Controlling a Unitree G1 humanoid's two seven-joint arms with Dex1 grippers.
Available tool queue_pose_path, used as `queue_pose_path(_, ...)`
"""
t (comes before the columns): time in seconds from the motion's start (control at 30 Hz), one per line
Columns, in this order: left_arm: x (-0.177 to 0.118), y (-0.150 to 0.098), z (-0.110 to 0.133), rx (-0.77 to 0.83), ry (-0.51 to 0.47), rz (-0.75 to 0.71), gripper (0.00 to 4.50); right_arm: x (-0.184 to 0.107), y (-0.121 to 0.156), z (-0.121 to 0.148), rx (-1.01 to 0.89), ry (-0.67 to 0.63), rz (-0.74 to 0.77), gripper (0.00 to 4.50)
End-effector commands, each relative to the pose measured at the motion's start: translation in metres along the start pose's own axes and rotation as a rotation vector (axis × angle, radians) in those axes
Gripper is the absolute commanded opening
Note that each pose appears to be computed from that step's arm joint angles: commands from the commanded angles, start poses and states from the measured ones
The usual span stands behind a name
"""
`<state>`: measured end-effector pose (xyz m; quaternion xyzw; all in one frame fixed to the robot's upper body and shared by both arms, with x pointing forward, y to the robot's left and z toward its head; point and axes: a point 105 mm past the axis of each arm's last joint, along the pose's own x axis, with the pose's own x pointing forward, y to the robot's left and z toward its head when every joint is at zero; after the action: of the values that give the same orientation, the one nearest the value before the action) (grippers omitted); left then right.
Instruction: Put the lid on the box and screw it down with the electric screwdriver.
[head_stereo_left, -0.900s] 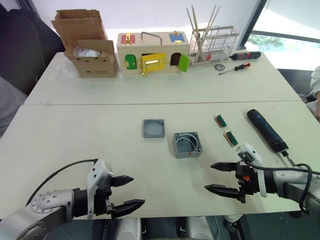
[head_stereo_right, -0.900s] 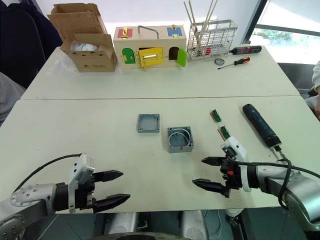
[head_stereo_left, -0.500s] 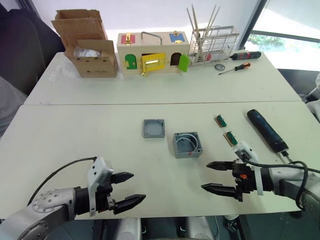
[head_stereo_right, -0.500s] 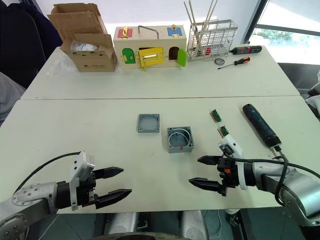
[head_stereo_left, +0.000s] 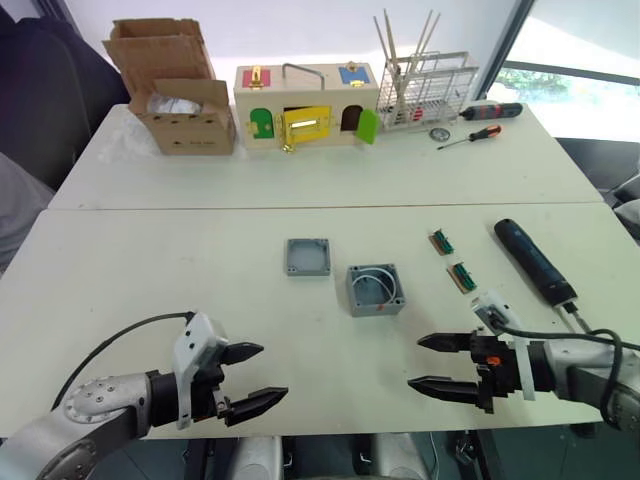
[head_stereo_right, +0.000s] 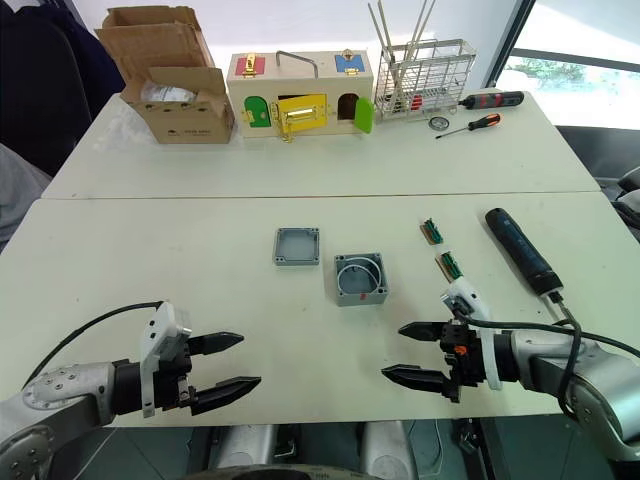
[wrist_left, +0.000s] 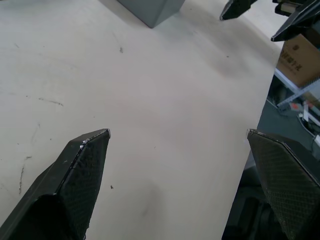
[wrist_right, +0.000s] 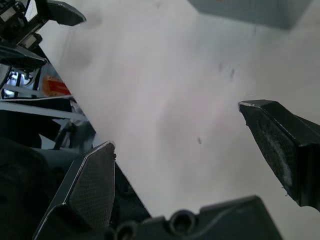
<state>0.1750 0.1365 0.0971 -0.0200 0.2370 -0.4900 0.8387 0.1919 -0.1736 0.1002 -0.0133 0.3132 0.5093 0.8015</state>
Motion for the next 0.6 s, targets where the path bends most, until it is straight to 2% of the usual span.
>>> queue_pose_path(0.03, -0.001, 0.007, 0.004, 0.046, 0.056, 0.004, 4.50, -0.002, 0.008, 0.006, -0.022, -0.028, -0.003, 4.46)
queue_pose_path(0.1, -0.006, 0.028, 0.017, 0.070, 0.109, 0.040, 4.50, -0.005, 0.006, 0.010, -0.024, -0.021, -0.016, 4.46)
queue_pose_path(0.17, -0.009, 0.045, 0.041, 0.133, 0.116, 0.057, 4.50, -0.007, 0.009, 0.017, -0.028, -0.013, -0.005, 4.46)
queue_pose_path(0.27, -0.003, 0.055, 0.080, 0.285, 0.142, -0.001, 4.50, -0.009, 0.010, 0.029, -0.052, -0.013, -0.029, 4.46)
queue_pose_path(0.43, 0.025, 0.045, 0.133, 0.521, 0.214, -0.207, 4.50, -0.009, 0.008, 0.041, -0.085, -0.051, -0.109, 4.46)
queue_pose_path(0.6, 0.071, 0.033, 0.152, 0.735, 0.286, -0.383, 4.50, -0.005, -0.001, 0.039, -0.072, -0.095, -0.208, 4.46)
